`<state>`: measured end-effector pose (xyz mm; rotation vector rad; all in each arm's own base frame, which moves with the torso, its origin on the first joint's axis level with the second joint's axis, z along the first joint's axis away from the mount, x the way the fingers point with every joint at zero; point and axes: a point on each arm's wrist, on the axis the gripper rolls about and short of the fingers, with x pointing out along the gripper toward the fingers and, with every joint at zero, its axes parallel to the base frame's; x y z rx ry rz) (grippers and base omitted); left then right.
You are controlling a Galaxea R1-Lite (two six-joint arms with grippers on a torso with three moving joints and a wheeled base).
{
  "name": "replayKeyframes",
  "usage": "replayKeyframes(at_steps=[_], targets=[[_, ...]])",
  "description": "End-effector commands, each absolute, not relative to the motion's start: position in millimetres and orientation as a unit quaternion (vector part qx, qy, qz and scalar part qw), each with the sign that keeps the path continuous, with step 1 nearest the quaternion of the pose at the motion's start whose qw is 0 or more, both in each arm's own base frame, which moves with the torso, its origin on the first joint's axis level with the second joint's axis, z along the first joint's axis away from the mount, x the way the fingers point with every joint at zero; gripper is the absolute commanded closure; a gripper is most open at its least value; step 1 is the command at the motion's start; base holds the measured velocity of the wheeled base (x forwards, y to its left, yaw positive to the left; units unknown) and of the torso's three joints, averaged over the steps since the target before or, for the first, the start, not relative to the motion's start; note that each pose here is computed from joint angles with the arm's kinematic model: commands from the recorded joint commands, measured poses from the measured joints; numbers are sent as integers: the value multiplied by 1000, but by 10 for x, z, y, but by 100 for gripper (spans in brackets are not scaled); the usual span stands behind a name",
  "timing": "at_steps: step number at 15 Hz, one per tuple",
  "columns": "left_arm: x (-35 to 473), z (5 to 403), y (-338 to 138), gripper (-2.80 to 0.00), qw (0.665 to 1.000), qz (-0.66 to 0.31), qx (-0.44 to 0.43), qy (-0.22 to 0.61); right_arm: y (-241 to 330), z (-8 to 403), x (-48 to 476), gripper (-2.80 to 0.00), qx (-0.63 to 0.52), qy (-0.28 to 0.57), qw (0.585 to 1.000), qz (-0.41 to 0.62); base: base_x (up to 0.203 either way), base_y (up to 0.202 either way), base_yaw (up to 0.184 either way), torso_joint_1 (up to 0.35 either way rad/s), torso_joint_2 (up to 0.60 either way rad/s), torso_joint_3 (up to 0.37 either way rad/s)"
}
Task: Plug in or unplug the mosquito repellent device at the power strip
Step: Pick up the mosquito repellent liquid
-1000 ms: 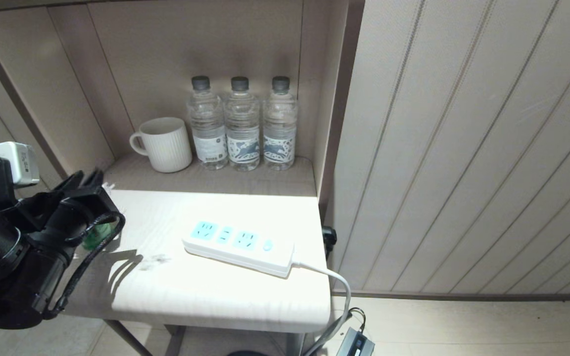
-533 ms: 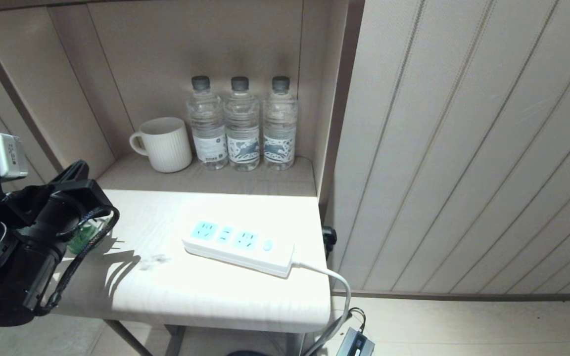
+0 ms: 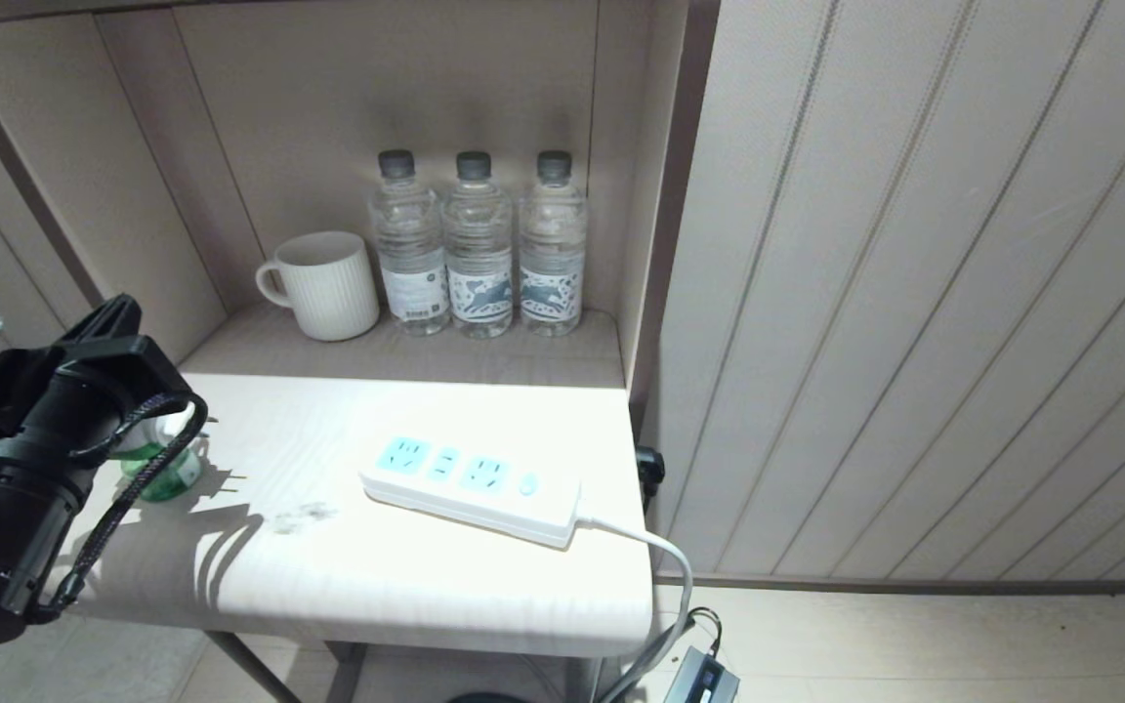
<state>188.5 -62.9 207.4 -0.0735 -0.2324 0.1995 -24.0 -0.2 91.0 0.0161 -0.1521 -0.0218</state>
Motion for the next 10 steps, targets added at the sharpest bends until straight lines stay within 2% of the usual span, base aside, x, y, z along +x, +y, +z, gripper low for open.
replayKeyframes(at_steps=[1,2,10], targets=[[1794,2167,-592,0,985,102,-42,-135,-2,912,-239,0,8,-76,997,-11,0,0,0,0,0,0],[1771,2183,-582,-280,985,103,-33,-136,-2,912,-239,0,8,-76,997,-11,0,0,0,0,0,0],[1732,2211,-377,-280,987,89,9,-131,-2,911,-240,0,8,-77,997,-11,0,0,0,0,0,0]])
